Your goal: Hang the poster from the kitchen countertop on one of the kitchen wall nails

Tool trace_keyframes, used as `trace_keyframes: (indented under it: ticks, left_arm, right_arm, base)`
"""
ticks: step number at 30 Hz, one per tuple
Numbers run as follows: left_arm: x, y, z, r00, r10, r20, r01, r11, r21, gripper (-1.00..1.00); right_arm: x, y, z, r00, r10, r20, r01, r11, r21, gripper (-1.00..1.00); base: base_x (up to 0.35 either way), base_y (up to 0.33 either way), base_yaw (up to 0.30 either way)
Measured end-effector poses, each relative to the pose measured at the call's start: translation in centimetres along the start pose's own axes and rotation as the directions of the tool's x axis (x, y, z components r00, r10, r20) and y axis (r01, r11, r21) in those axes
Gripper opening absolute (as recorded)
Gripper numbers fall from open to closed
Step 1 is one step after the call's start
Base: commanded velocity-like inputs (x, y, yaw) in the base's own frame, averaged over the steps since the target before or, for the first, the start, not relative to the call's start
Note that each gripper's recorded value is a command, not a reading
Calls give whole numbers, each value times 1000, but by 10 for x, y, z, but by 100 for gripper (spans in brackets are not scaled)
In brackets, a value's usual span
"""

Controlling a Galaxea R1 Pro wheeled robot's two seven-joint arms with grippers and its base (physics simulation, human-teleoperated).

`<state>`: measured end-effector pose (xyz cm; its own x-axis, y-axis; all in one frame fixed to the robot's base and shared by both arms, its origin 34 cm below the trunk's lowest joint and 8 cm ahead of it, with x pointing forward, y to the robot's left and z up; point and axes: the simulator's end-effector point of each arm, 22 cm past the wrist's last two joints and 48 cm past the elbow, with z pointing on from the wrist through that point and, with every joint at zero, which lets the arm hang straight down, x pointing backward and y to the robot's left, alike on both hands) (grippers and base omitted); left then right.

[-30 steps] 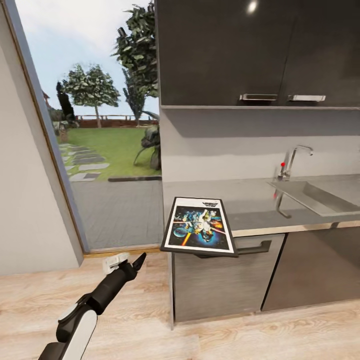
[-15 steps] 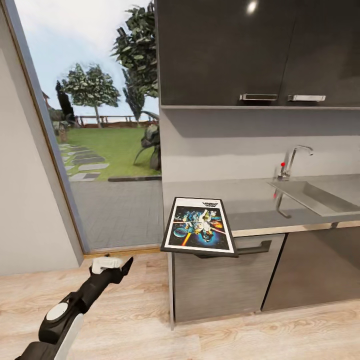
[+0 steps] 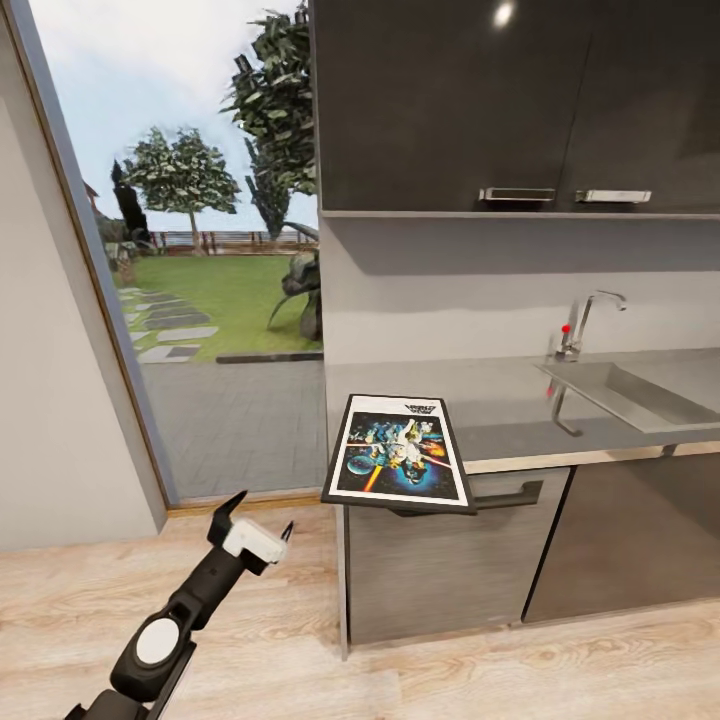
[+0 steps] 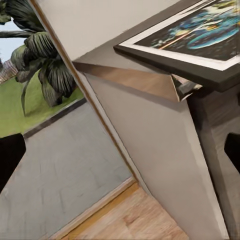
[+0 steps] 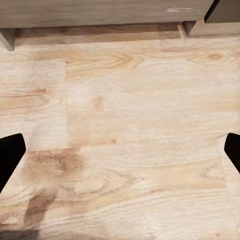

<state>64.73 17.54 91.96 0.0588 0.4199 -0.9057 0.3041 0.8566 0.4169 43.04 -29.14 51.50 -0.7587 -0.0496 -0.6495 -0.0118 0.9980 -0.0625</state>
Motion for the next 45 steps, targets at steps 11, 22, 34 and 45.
trace_keyframes:
  ticks: [11,22,34,45]
  left_arm:
    - [-4,1,0,999,53,12,-53,999,-5,100]
    - [-6,7,-2,998,56,15,-56,998,-17,100]
    - [-4,22,-3,954,298,-29,-300,950,-90,100]
    - [-7,60,-10,910,409,-70,-413,875,-252,100]
  right_arm:
    - [-2,0,0,1000,0,4,0,1000,0,100]
    - [-5,0,0,1000,0,12,0,1000,1,100]
    - [10,0,-3,1000,2,-20,-2,1000,1,100]
    - [12,0,-3,1000,2,-25,-2,1000,1,100]
  base:
    - [-171,113,-219]
    - [-162,94,-291]
    - [-93,2,-84]
    - [-6,0,-2]
